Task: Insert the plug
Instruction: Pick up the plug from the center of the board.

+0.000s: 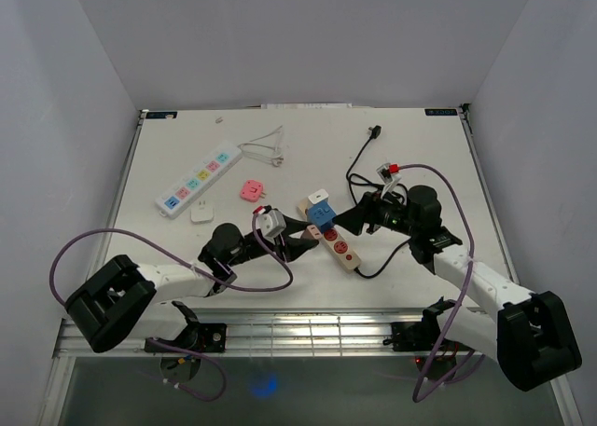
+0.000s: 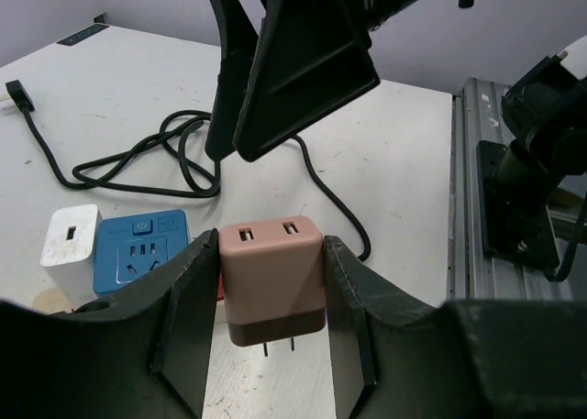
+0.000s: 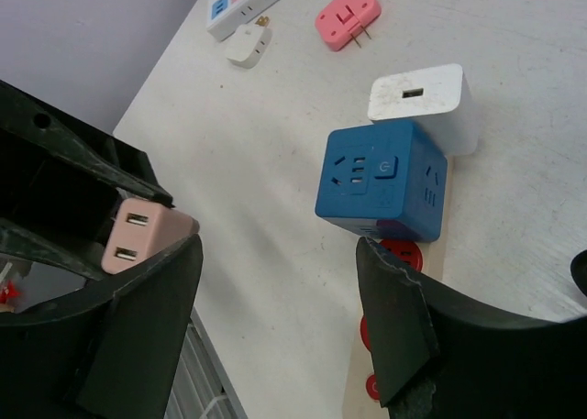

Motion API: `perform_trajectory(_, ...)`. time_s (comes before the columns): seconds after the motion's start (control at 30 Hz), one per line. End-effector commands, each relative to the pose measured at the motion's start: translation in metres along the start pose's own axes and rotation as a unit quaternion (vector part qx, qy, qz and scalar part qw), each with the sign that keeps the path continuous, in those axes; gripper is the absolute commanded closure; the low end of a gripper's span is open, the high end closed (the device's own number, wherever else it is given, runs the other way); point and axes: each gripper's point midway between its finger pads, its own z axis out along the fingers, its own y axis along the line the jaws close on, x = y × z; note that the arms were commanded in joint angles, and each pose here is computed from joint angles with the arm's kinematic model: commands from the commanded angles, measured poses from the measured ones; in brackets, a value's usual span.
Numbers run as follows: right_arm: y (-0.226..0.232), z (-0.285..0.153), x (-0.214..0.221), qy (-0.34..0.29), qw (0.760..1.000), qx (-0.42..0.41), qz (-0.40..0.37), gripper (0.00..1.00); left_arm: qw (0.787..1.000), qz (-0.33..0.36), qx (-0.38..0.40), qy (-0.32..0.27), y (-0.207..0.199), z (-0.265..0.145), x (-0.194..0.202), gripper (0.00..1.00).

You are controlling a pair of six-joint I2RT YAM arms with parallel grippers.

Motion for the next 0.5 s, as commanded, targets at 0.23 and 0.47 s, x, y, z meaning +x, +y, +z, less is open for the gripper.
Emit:
perform_trajectory(0.23,0.035,-0.007,-0.017,0.015,0.998,-0.058,-0.028,0.25,0.994,0.109,0.004,0.011,0.0,0.021,0.002,1.0)
perform_trajectory(0.47,0.039,0.002,-0.005,0.054,0.996,-0.058,-0.027,0.26,0.993,0.117,-0.008,0.027,0.005,0.026,0.008,1.0)
